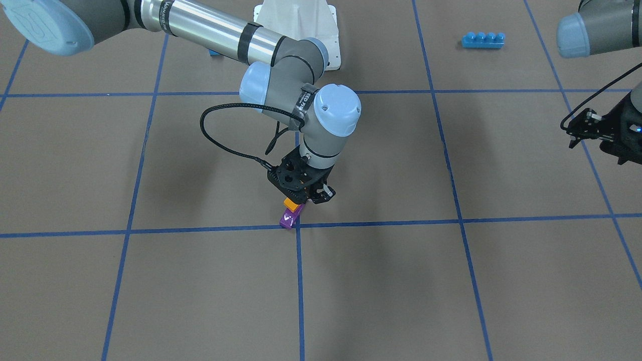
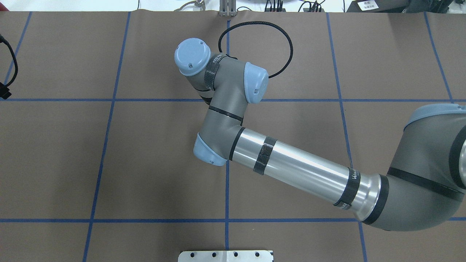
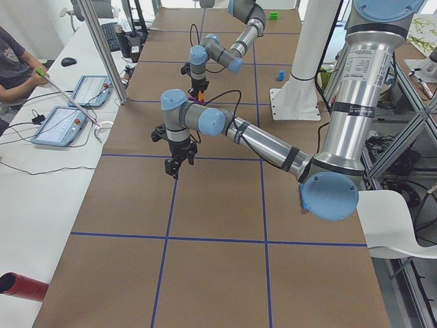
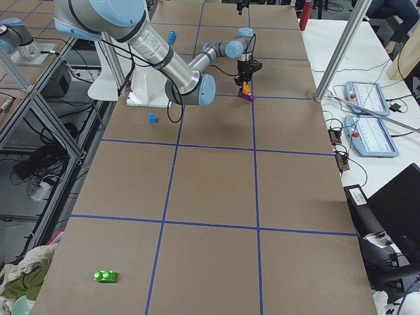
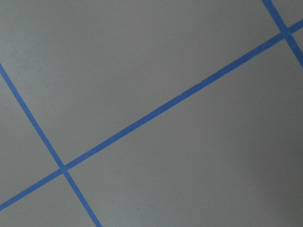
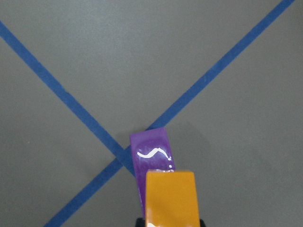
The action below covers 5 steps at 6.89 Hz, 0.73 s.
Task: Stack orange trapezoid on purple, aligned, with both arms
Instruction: 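Adjust the orange trapezoid's alignment on the purple block with the right gripper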
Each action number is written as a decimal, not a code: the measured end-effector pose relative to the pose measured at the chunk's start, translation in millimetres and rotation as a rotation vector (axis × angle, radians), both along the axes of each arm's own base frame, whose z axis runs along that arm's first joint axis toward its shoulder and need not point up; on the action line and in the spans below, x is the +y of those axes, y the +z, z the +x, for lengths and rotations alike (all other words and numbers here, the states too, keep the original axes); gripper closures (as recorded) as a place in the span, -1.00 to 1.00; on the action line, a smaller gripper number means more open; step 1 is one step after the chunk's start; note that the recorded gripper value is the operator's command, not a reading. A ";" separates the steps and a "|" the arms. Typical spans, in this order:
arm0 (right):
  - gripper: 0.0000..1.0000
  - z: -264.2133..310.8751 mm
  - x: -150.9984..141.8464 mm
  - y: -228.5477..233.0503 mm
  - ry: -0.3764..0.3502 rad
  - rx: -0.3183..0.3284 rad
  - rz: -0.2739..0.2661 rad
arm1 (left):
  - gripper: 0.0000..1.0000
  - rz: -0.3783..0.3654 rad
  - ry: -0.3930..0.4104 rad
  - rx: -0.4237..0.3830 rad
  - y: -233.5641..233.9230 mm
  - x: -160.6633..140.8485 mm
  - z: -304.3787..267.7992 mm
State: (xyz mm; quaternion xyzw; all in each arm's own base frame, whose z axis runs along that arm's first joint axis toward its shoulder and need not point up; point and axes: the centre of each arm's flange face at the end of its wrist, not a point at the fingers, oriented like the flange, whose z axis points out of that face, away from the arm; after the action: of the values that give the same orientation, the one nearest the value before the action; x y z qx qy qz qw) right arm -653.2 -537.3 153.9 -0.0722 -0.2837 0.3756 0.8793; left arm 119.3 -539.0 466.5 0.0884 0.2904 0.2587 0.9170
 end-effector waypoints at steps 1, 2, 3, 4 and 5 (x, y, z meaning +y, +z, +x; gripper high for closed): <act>-1.00 1.0 -0.4 3.2 0.000 -0.019 0.013 | -1.00 0.000 0.000 -0.001 -0.2 -0.2 0.0; -1.00 10.0 -2.1 -1.6 0.003 -0.045 0.026 | -1.00 0.001 0.000 0.000 -0.6 -0.5 0.1; -1.00 20.3 -2.8 -4.8 0.006 -0.067 0.033 | -1.00 0.002 0.000 0.001 -1.4 -0.8 0.3; -1.00 31.0 -6.2 -8.4 0.010 -0.086 0.034 | -1.00 0.003 0.000 0.001 -2.0 -1.2 0.5; -1.00 47.7 -12.6 -13.1 0.015 -0.108 0.028 | -1.00 0.003 0.000 0.002 -2.5 -1.4 0.5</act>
State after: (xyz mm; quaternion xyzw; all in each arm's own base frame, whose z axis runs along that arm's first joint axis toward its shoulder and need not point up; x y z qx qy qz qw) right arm -605.6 -549.9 140.8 -0.0779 -0.3367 0.3738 0.8607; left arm 119.8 -540.4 464.0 0.0902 0.2907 0.2591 0.9166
